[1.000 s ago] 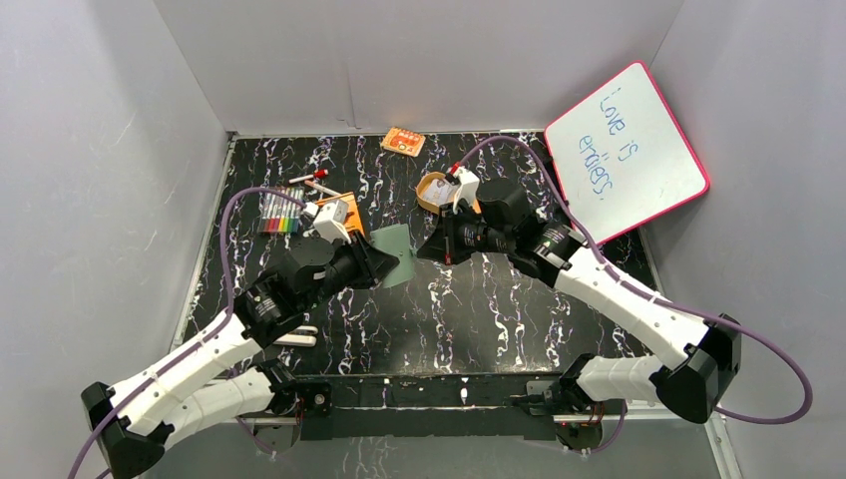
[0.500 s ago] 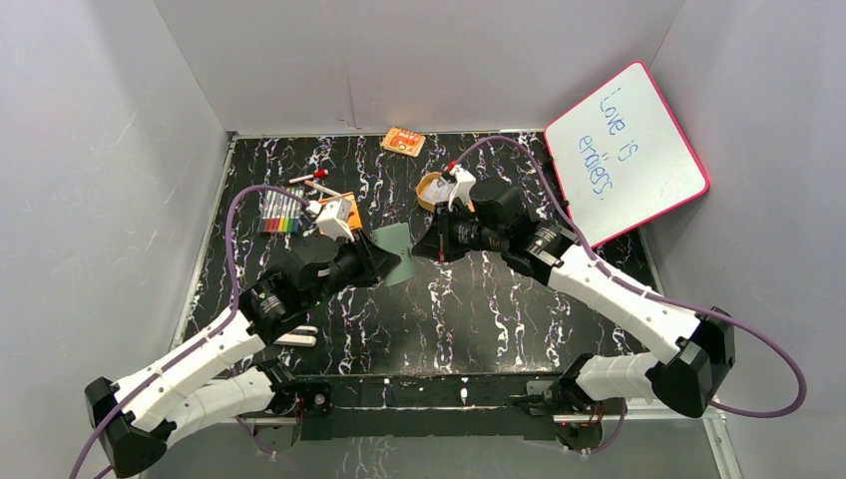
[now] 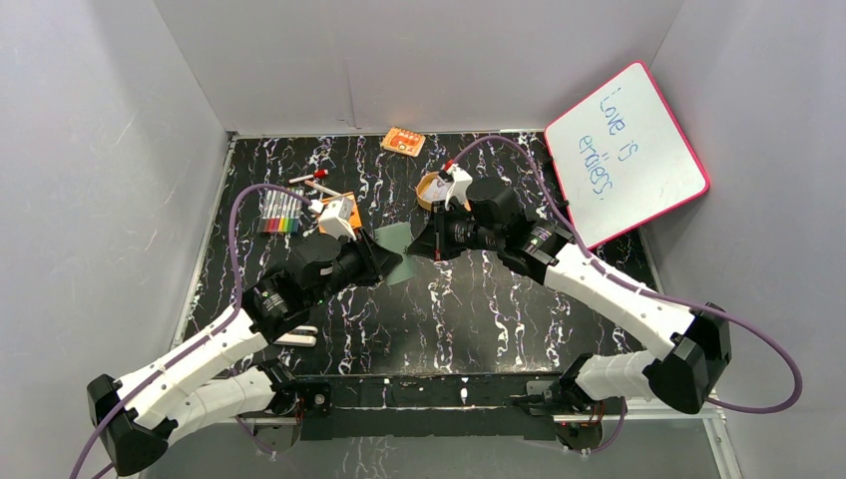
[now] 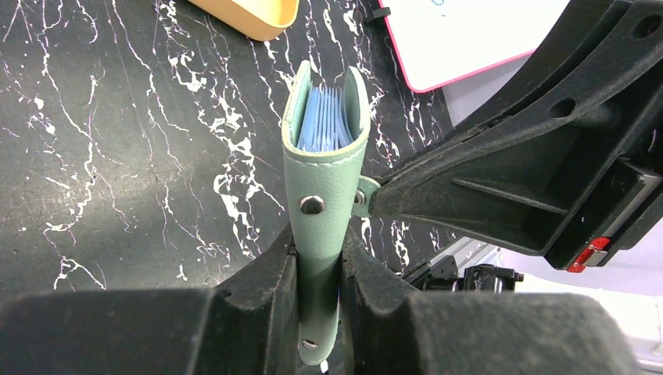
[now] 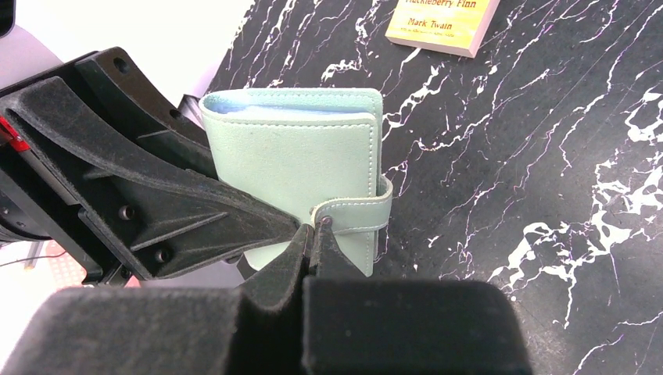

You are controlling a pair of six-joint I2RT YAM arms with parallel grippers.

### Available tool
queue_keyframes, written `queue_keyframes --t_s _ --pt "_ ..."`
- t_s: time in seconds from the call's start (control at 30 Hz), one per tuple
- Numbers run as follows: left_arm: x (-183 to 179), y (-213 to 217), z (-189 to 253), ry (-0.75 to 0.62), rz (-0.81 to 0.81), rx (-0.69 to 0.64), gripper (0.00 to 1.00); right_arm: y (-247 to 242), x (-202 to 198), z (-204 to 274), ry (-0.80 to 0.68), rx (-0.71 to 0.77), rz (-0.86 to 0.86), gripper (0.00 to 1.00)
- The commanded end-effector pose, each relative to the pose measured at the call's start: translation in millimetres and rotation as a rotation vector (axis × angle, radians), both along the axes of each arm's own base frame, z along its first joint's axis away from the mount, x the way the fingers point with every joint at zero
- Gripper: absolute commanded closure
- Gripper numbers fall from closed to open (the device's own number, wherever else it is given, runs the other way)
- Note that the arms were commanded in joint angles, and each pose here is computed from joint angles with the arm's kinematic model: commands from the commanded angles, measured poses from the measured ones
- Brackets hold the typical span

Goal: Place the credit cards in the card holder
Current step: Close the card holder.

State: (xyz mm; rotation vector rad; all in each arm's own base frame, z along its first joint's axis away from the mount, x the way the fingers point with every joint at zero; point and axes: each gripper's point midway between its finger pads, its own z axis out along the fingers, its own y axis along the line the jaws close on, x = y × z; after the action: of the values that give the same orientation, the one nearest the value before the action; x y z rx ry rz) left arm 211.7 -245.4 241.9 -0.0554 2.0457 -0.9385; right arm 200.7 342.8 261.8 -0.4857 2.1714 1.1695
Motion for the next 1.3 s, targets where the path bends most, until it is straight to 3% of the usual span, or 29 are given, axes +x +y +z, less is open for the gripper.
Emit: queue_keyframes --t_s 0.0,0.73,1.27 --pt "4 -5 30 -0.07 -0.006 -0.062 1.0 13 1 27 -0.049 0.08 0.024 1.0" --pt "-2 -12 38 -0.071 -0.054 -0.094 1.0 20 -3 21 -0.046 0.059 0.052 1.0" --pt "-33 -37 73 -0.148 -0.281 -0.233 1.0 24 -2 15 -0.033 0.052 0.048 1.0"
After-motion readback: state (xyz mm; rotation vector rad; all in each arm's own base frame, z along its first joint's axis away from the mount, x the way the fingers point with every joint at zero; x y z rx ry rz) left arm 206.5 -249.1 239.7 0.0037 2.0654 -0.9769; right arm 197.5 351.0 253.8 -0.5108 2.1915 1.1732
